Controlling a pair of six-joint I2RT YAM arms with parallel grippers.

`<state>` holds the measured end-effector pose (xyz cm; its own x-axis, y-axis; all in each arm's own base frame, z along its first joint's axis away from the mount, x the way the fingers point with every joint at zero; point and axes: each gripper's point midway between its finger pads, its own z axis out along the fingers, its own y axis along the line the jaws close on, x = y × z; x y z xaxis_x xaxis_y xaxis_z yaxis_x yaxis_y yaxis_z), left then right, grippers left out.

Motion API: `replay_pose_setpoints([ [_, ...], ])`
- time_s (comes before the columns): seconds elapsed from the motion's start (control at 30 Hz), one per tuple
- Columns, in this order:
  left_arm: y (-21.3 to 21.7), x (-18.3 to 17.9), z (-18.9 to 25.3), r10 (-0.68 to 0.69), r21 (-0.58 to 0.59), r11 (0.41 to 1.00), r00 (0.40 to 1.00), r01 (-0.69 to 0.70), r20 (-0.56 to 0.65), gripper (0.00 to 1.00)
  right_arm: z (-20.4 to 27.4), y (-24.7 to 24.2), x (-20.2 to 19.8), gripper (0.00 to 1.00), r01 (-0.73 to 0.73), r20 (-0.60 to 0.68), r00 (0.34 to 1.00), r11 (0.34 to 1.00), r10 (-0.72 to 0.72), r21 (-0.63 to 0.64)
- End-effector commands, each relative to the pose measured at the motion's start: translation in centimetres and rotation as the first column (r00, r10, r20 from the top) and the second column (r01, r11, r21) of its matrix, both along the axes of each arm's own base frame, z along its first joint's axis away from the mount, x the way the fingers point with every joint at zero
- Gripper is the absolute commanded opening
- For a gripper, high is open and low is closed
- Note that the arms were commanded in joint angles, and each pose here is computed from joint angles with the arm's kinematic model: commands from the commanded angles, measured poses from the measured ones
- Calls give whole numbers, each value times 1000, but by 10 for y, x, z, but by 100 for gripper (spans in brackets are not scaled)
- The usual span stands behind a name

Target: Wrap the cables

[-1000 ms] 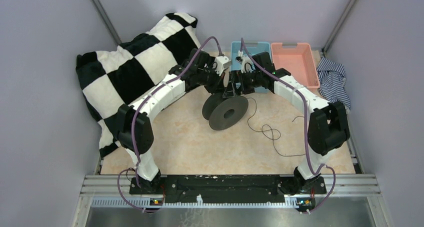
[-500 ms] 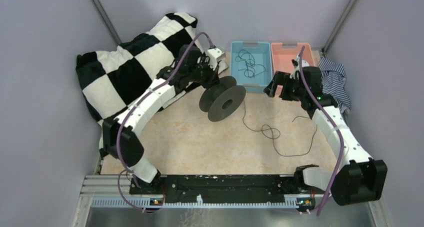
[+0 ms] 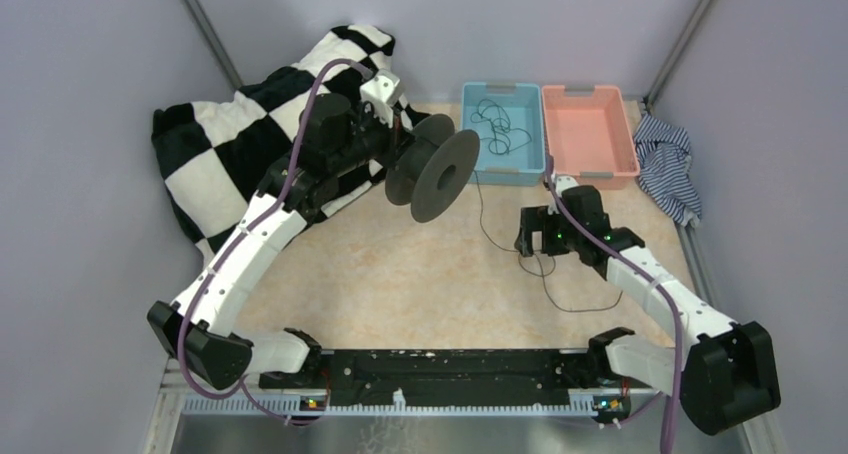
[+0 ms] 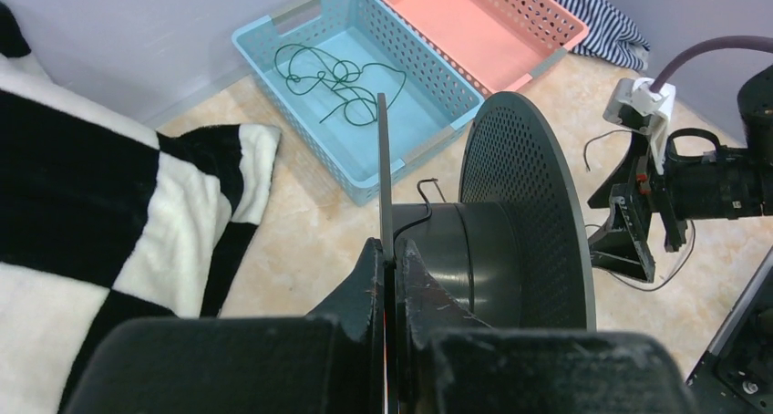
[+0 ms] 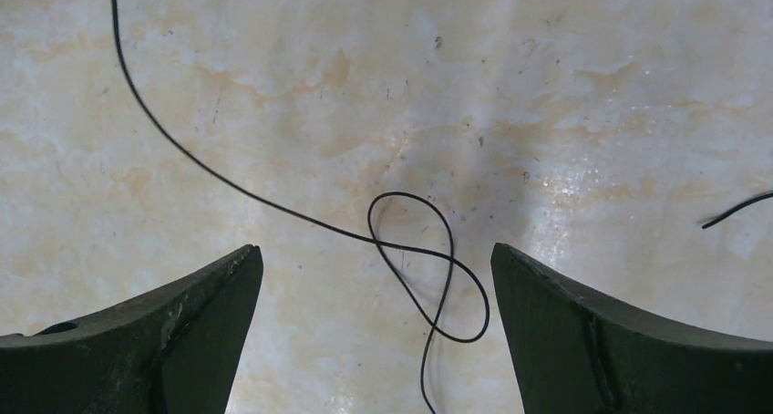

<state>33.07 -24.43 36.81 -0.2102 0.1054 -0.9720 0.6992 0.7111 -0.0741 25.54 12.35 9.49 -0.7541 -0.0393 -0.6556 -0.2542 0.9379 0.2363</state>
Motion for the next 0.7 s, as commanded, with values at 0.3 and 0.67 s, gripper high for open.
replay_pose_setpoints([
  [0.3, 18, -1, 74, 116, -138, 986, 982, -95, 146, 0, -21, -9, 19, 93, 31, 14, 999, 994, -29, -108],
  [0.67, 22, 3, 85, 148, -157, 980, 973, -120, 175, 0, -48, -6, 29, 53, 99, -66, 992, 989, -107, -105],
])
